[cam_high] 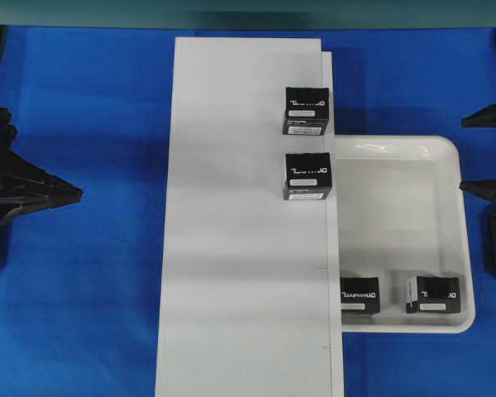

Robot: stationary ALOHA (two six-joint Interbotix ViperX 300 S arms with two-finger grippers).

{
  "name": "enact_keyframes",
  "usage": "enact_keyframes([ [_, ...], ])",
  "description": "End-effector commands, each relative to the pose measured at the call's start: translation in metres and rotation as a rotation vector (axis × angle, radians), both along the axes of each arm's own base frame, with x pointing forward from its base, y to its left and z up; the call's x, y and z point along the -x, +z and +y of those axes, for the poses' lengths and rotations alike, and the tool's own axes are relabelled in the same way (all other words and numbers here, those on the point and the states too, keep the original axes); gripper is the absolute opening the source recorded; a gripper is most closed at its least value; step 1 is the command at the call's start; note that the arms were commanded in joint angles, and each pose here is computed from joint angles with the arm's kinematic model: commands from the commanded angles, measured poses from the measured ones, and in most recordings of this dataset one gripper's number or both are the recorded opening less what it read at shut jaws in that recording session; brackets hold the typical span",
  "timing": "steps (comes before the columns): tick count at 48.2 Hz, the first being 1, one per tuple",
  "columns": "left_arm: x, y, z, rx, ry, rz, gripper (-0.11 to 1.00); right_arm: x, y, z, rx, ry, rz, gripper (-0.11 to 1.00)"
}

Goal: Place the box from the white plastic tray onto the white base.

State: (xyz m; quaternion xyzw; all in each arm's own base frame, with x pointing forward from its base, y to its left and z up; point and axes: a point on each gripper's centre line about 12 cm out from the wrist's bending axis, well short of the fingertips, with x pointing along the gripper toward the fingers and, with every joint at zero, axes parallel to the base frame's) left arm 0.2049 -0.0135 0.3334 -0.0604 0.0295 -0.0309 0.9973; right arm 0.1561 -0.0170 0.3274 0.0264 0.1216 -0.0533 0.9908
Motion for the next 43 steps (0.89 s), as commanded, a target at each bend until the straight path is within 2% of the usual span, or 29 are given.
enact_keyframes([
  [1, -0.0009, 0.0115, -0.0001, 0.001, 0.000, -0.034, -0.07, -0.0008, 0.0034, 0.0002, -0.003, 0.001, -0.016, 0.96],
  [43, -0.0012, 0.0147, -0.0008, 0.003, -0.004, -0.061, -0.07, 0.0007, 0.0024, 0.0004, -0.003, 0.001, -0.016, 0.96],
])
